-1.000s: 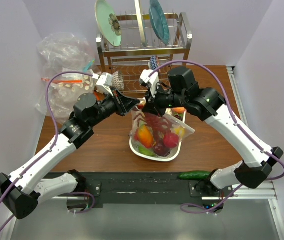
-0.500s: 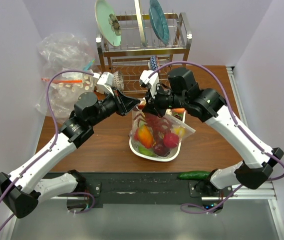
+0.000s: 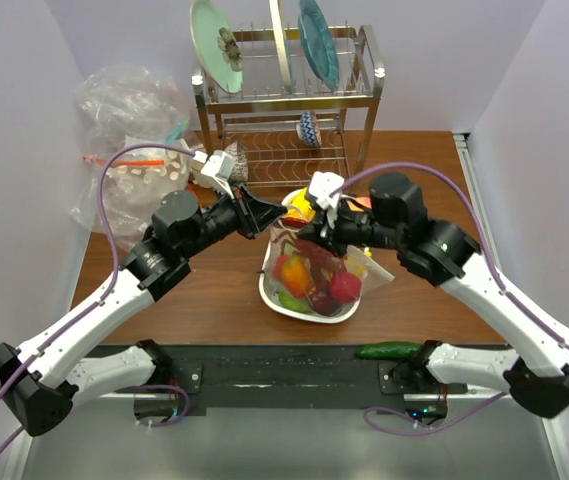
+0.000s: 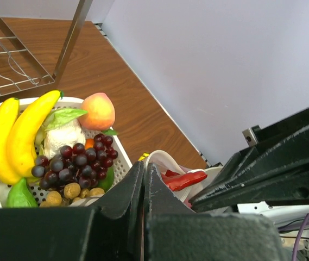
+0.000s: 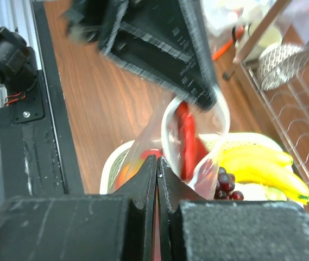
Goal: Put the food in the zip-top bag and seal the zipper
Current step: Zip the zipper food storage bag at the center of the board.
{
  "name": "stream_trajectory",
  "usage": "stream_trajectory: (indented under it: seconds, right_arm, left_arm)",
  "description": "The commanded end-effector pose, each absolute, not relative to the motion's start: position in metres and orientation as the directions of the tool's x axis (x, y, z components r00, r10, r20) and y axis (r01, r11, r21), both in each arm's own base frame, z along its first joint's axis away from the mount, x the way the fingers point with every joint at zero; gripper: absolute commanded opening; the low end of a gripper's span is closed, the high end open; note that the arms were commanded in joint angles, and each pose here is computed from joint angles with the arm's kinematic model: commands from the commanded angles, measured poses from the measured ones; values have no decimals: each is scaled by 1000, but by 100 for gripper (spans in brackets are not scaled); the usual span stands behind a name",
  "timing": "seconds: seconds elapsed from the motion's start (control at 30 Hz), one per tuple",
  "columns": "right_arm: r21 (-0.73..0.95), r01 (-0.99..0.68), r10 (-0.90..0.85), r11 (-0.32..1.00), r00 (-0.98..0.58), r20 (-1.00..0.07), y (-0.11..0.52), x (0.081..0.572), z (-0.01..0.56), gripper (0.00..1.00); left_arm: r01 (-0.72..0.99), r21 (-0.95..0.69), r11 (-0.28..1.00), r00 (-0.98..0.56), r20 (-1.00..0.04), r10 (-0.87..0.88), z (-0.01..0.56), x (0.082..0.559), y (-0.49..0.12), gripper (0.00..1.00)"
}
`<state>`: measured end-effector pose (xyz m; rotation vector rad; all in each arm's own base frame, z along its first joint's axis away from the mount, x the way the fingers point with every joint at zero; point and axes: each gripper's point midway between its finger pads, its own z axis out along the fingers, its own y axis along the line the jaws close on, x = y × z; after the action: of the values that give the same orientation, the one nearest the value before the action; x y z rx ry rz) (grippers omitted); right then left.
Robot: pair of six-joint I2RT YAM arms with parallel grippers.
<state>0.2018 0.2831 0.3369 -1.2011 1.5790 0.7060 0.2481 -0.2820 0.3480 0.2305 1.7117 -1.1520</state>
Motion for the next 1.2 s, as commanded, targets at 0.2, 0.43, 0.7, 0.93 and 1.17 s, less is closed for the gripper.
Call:
stream_trajectory:
  seconds: [0.2,0.43,0.7,0.93,1.17]
  right_arm:
    - [-283,-922,-216,265,230,-949,288,191,364,0]
    - [-397,-883,-165,252,365,-916,282,184,368,0]
    - [-421,-865,-162,273,390,-906,275,183,381,17]
    - [-413,-867,-178,277,376,-909,277,187,384,18]
    - [-414,-864,-184,287,375,-909,278,191,384,21]
  left_arm:
    - [704,-544,456,-387,-833,-396,375,231,-281,0]
    - [706,-546,452,-395,-832,-389,367,225,-280,0]
    - [696,-536,477,-384,-840,-384,365,225,-275,0]
    - [696,-530,485,-376,-844,-383,367,225,-272,0]
    - [691,-532,489,-381,-843,-379,365,225,-272,0]
